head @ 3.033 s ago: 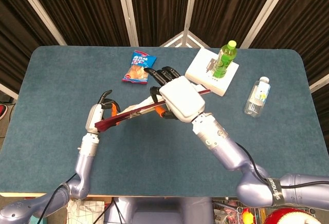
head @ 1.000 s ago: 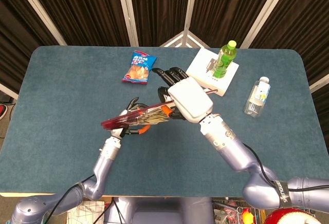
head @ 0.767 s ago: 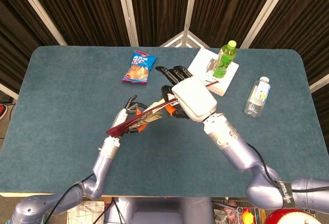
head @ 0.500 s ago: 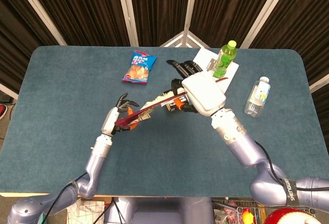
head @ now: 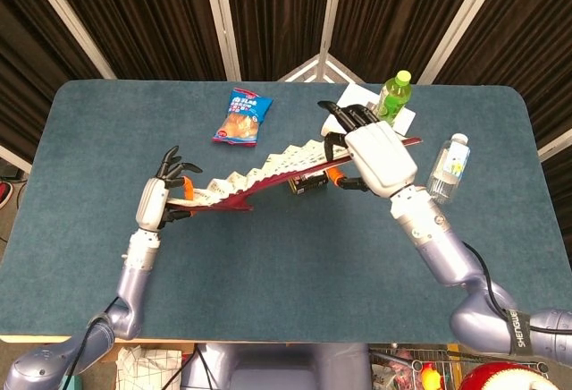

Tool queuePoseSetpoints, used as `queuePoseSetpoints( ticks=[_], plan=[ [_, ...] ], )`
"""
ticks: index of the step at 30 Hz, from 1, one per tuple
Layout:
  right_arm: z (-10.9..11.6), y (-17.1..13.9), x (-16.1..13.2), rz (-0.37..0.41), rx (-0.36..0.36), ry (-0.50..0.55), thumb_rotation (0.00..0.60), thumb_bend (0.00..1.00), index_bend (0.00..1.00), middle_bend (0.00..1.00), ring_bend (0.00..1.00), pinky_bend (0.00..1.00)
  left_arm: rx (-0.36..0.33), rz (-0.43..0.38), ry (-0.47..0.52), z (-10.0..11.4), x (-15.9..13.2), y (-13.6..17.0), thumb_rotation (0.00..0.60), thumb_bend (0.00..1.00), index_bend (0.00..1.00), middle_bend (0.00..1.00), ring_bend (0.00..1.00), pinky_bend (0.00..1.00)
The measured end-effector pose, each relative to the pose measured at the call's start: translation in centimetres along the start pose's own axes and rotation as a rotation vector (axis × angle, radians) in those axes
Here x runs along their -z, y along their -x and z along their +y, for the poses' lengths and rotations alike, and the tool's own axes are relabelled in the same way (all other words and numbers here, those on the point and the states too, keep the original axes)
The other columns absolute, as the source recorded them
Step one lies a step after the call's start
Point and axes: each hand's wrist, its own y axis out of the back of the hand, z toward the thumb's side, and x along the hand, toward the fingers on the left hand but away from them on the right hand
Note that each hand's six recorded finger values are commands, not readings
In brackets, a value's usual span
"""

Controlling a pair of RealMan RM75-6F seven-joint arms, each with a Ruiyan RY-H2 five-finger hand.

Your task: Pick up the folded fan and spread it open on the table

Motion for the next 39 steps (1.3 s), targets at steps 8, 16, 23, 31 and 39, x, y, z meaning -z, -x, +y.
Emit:
queuePoseSetpoints(
  ticks=[8, 16, 23, 31, 39],
  plan=[
    [-1.3, -0.6, 1.6, -0.016, -0.016, -0.009, 0.6, 0.49, 0.88, 0.14, 0.2, 0.17, -0.027, -0.09, -0.124, 1.1, -1.0, 0.7, 0.6, 0.44, 0.78, 0.35, 0.0, 0.15],
    [-2.2, -1.1, 4.1, -0.07, -0.02, -0.032, 0.6, 0.49, 0.88, 0.14, 0.2, 0.17, -0.032, -0.143, -0.238, 1.3, -1.5, 1.4, 0.6, 0.43, 0.77, 0.35, 0.0, 0.15],
    [-2.4, -1.8, 6.7, -0.129, -0.018, -0.024, 0.6, 0.49, 0.88, 0.14, 0.2, 0.17, -0.037, -0.154, -0.257, 1.0, -1.8, 0.9, 0.6, 0.43, 0.77, 0.35, 0.0, 0.15],
    [-3.1, -2.4, 8.4, -0.152, -0.023, -0.024, 0.6, 0.49, 0.88, 0.14, 0.2, 0.17, -0.047, -0.245, -0.404, -0.4, -3.8, 0.2, 0.6, 0.4, 0.77, 0.35, 0.0, 0.15],
    [-3.8, -3.1, 10.5, -0.203, -0.046, -0.021, 0.6, 0.44, 0.54, 0.13, 0.17, 0.13, -0.038, -0.332, -0.488, -2.7, -6.0, -0.2, 0.6, 0.4, 0.77, 0.35, 0.0, 0.14]
  ],
)
